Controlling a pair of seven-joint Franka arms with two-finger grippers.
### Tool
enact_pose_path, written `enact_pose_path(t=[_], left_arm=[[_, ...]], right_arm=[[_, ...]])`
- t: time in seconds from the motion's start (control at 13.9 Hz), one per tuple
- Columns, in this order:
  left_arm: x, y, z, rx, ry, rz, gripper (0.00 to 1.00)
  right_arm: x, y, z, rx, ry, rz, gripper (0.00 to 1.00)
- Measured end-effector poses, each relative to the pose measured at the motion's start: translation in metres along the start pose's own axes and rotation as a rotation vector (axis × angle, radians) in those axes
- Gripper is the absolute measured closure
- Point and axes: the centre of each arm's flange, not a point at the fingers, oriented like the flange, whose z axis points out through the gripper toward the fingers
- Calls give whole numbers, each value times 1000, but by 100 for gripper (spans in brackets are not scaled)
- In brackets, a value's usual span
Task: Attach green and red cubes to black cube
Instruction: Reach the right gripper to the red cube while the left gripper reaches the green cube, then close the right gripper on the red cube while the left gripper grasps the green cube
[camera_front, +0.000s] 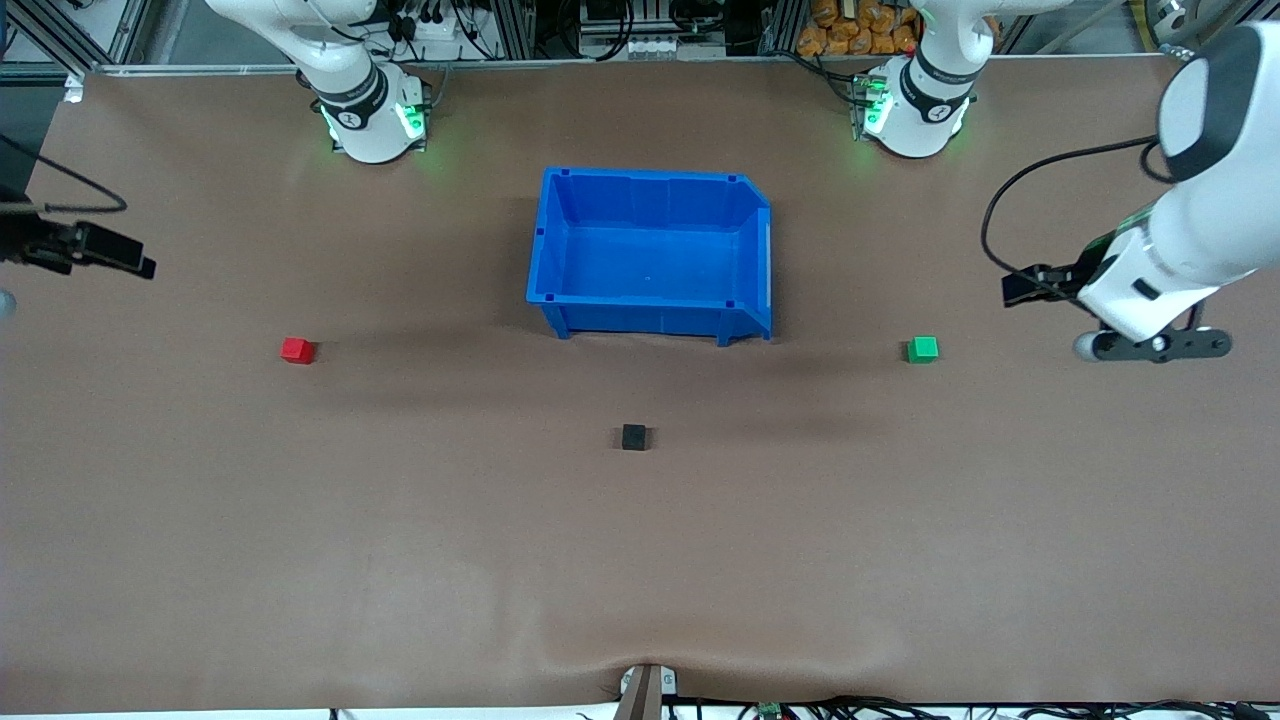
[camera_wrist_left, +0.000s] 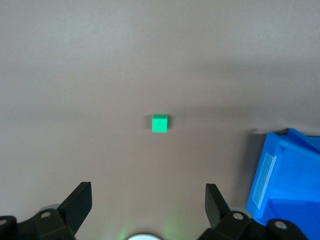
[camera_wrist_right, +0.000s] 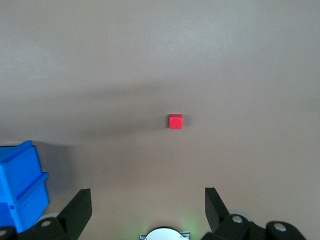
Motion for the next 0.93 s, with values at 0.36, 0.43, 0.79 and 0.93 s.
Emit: enact_pose_path(t=[0.36,0.43,0.79,0.93], left_arm=[[5,5,64,-6,31,9,0],[5,6,74,-8,38,10,0],[-5,13,157,-27,117,20,0],[-13,17,192,-39,162,25,0]], right_arm=[[63,19,101,1,-143,35,0],[72,29,125,4,-183,51,0],[100,68,225,20,-316,110,0],[104,73,252,21,-302,118,0]])
